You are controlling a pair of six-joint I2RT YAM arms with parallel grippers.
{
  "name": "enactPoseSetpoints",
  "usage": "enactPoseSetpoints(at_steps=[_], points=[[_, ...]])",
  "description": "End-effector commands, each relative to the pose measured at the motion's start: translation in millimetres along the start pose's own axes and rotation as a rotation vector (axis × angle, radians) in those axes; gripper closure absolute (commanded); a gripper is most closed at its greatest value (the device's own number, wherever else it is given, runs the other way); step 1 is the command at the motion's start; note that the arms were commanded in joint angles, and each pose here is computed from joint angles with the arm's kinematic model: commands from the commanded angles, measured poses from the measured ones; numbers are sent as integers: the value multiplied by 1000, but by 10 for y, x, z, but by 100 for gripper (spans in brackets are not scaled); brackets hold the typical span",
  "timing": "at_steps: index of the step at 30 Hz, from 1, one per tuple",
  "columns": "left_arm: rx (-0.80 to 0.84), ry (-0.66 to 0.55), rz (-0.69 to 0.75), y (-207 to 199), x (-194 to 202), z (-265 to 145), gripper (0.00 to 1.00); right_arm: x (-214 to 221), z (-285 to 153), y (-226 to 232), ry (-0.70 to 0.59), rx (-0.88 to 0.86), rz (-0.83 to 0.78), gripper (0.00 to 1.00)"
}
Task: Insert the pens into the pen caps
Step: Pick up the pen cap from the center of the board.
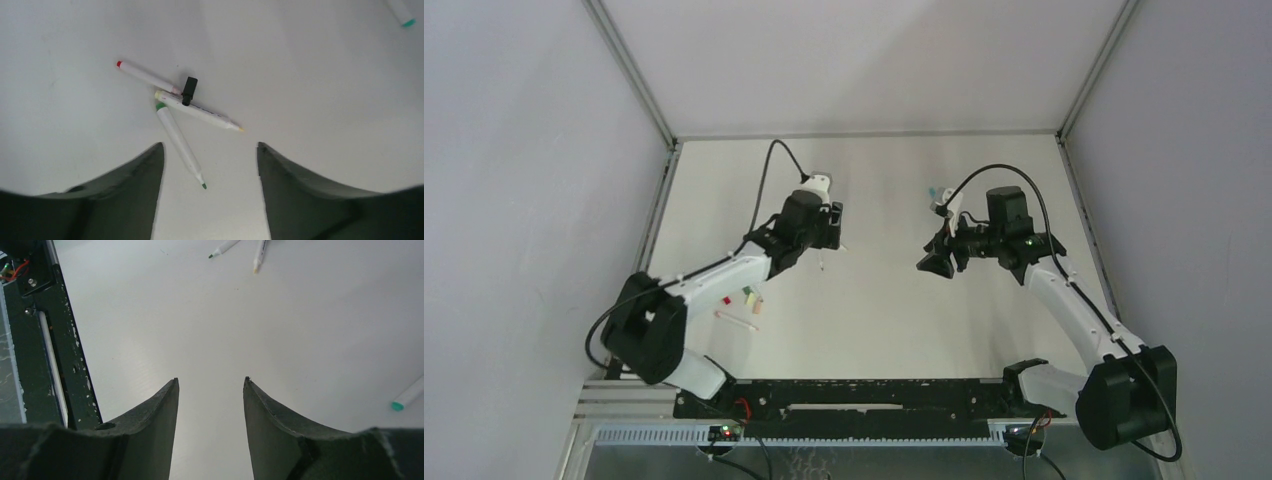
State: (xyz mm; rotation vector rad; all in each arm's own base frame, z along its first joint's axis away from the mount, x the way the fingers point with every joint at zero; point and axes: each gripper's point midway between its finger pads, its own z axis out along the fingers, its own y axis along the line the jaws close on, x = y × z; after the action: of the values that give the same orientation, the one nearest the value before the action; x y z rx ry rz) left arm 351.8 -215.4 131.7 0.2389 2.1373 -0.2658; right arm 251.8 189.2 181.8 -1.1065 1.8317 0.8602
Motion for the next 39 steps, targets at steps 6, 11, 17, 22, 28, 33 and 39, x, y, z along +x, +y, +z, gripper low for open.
enactPoseSetpoints(at_steps=[6,11,17,22,28,33,39], points=[[-26,171,133,92,-153,567,47,-69,10,-93,9,26,-50,44],[-18,317,140,163,-3,870,49,-54,14,-107,15,30,-52,44],[-4,370,141,149,37,1036,53,-41,19,-114,19,30,-51,44],[-6,408,135,160,94,1147,57,-30,23,-110,25,23,-50,44],[-20,444,138,203,188,1213,57,-34,18,-111,25,22,-50,44],[-36,465,141,251,256,1239,58,-38,17,-105,23,19,-50,44],[-28,482,135,248,310,1259,64,-38,13,-105,23,18,-49,44]])
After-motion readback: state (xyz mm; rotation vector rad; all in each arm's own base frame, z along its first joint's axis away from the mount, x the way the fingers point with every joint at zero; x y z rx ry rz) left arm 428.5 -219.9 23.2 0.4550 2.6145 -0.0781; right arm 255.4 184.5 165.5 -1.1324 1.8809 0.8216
